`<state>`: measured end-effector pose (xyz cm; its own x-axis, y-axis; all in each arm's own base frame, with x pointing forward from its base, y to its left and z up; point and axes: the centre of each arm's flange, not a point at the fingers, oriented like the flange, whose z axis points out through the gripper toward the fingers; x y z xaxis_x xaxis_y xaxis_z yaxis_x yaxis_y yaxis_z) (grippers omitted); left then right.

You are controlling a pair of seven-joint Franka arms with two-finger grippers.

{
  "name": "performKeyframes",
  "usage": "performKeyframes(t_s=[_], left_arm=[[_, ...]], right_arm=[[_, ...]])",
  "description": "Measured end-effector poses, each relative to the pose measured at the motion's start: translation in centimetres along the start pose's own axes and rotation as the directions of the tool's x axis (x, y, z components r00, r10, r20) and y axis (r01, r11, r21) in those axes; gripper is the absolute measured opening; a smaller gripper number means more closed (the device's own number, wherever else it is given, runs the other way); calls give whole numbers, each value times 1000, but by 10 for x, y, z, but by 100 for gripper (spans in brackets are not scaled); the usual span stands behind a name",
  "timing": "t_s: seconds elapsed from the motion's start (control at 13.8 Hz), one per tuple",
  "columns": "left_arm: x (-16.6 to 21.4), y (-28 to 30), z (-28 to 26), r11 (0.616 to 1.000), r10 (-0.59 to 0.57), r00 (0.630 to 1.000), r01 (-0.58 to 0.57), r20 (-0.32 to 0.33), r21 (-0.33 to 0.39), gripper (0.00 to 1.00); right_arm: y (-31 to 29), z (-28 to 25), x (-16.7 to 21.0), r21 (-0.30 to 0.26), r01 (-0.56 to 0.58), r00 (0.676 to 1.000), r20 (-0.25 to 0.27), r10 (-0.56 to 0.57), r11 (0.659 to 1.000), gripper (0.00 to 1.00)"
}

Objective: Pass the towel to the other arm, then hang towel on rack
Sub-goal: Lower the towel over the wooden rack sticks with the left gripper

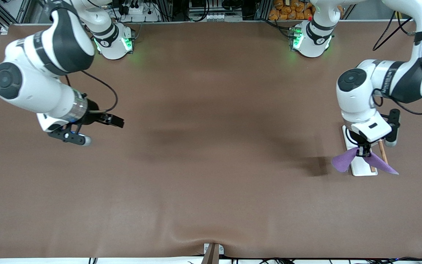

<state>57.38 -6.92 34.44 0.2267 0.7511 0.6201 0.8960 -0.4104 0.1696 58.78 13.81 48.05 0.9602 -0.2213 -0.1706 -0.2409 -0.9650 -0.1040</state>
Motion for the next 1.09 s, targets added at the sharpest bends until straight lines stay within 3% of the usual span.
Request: performKeyframes(t_s=[0.22,0.51,0.8,1.09], left_arm=[[-10,-31,26,994,-88,994,91,-61,55,3],[26,-59,55,957,-240,960,259,-147,132,3],[64,-73,54,898,-379,893,418,-242,138,3],[69,-81,58,871,-427,866,471,-258,138,3]], right_arm=[[50,-15,16,9,72,997,-8,-72,997,100],[112,-42,25,-4,134,991,-26,-134,991,100],[162,-75,17,-26,188,981,-52,-189,982,100],[164,-107,-10,-75,224,971,-65,-229,972,100]])
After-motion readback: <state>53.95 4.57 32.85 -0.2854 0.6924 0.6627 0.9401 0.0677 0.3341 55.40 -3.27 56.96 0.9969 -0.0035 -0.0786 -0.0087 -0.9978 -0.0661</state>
